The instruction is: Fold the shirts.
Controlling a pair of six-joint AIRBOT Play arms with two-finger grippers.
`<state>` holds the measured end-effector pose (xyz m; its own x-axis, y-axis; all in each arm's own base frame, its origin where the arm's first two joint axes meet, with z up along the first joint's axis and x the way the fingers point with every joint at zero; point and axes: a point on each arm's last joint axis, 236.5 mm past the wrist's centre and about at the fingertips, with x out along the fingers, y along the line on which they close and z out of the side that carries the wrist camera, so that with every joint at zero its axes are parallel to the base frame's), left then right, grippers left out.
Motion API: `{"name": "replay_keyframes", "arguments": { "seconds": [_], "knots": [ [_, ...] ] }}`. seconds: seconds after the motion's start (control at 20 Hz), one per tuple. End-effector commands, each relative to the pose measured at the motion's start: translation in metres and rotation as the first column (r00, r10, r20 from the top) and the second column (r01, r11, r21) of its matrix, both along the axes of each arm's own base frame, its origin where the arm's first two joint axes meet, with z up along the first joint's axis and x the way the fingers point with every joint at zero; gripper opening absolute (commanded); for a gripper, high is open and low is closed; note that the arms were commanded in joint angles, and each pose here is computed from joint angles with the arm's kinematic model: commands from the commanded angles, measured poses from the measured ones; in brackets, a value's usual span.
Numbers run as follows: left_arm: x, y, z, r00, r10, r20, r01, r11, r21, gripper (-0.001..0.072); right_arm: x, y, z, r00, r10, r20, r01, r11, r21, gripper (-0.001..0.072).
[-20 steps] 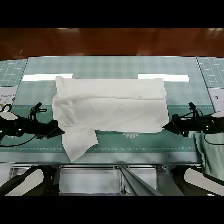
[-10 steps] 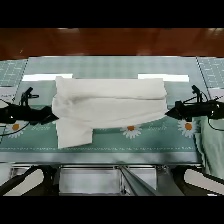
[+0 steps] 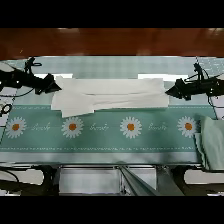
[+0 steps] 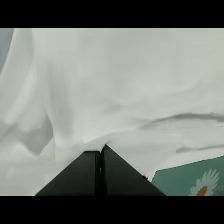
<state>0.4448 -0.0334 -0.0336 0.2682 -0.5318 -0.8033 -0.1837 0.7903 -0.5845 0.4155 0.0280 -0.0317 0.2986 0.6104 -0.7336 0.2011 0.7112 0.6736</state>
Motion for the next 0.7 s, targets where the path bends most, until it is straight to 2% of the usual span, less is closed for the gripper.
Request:
{"name": "replay_keyframes", "arguments": {
  "seconds": [0.0,0.3,0.65],
  "knots": [
    [0.039,-0.003,-0.004,0.999,-0.007,-0.047,0.005,0.999,-0.041,0.0026,0.033,0.000,-0.001,1.000,-0.010,0.008,0.010,1.000,0.006,0.0021],
    [0.087,0.007,0.004,1.000,-0.004,0.020,0.005,0.999,-0.036,0.0026,0.064,-0.010,-0.005,0.999,-0.022,0.030,0.022,1.000,0.002,0.0021],
    [0.088,-0.009,-0.027,0.999,-0.051,-0.012,0.050,0.998,-0.039,0.0026,0.090,-0.003,-0.022,0.997,-0.052,0.054,0.054,0.998,-0.033,0.0021]
  ]
}}
